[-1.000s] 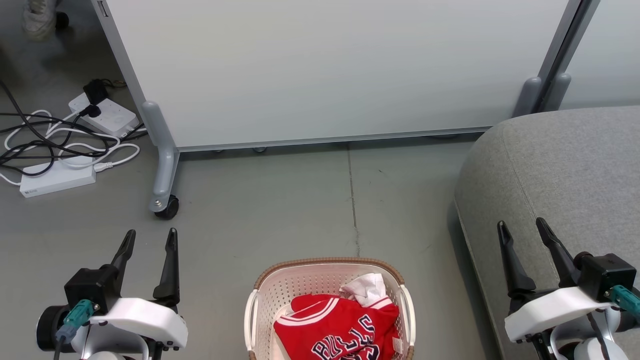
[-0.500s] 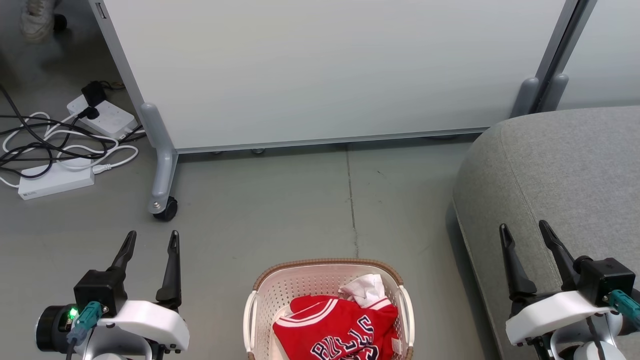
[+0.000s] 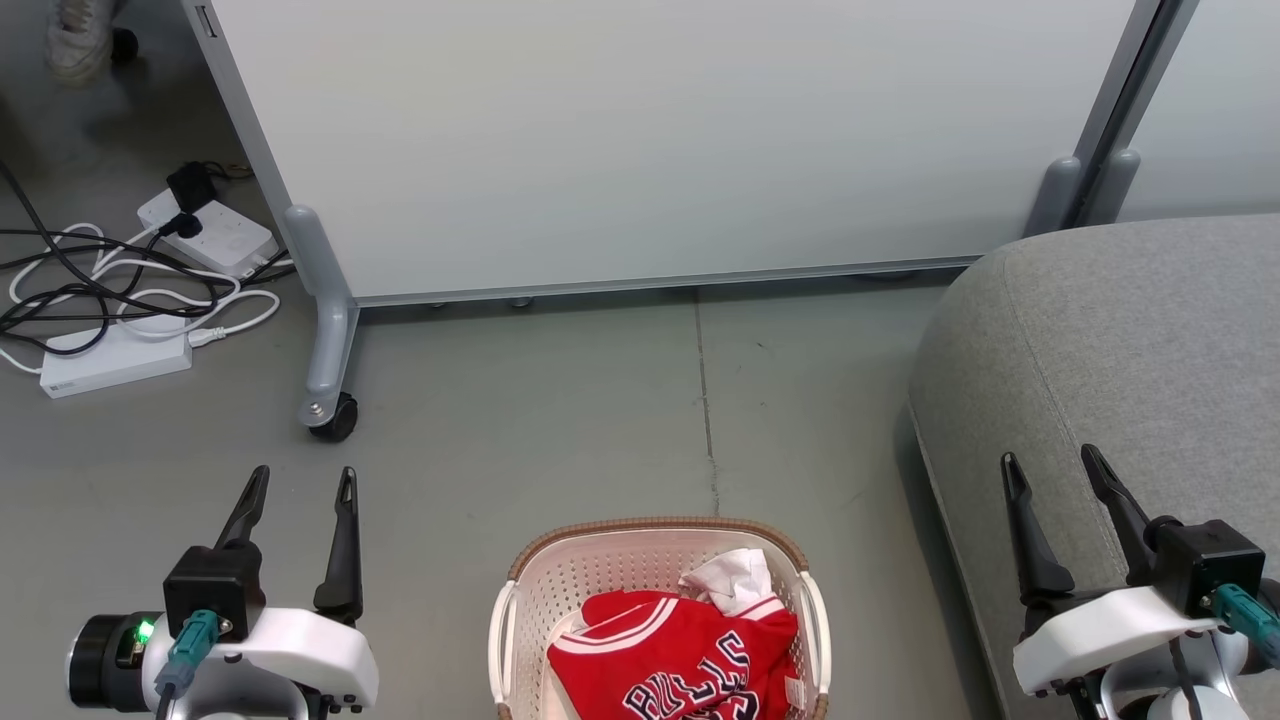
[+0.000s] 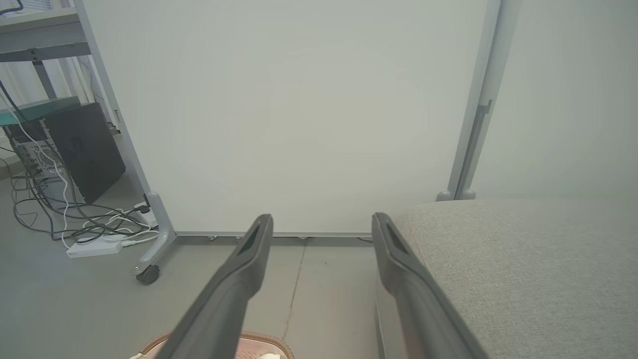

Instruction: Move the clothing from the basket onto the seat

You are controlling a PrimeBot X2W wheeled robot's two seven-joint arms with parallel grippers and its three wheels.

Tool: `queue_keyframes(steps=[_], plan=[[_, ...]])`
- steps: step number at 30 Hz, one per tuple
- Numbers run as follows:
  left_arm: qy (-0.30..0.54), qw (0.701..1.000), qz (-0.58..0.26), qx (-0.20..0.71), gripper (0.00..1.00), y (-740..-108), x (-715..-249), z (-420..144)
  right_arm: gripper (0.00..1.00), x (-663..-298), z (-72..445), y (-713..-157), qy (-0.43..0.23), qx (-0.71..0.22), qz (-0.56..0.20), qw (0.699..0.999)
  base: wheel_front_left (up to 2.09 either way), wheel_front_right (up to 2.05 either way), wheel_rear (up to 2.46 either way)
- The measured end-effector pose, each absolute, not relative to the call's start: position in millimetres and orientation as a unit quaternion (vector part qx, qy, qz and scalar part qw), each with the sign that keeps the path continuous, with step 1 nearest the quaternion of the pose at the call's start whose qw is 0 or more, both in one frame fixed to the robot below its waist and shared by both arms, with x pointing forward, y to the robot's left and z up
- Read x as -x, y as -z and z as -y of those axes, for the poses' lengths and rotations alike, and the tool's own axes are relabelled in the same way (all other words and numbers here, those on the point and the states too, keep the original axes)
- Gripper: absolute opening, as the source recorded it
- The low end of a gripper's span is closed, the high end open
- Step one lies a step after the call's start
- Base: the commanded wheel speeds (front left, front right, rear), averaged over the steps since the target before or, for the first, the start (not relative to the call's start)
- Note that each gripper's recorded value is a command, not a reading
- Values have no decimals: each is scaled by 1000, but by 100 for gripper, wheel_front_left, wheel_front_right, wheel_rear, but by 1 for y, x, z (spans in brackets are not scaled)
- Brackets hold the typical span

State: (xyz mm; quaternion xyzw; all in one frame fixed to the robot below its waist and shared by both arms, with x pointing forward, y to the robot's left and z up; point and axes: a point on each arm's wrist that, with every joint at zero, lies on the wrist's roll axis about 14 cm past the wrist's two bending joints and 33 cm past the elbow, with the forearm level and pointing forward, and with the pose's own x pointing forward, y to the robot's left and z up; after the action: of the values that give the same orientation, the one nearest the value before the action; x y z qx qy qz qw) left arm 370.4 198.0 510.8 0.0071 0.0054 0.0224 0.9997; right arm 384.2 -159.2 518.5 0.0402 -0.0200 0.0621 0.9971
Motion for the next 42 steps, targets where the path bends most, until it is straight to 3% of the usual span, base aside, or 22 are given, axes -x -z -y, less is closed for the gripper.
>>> queue_keyframes(steps=[28, 42], plan=[[-19, 1000, -23, -9, 100, -499, -374, -195, 100, -389, 163, -508, -54, -69, 5, 996, 0, 0, 0], [94, 991, -96, 10, 100, -449, -425, -121, 100, -423, 175, -505, -39, -67, 3, 997, 0, 0, 0]])
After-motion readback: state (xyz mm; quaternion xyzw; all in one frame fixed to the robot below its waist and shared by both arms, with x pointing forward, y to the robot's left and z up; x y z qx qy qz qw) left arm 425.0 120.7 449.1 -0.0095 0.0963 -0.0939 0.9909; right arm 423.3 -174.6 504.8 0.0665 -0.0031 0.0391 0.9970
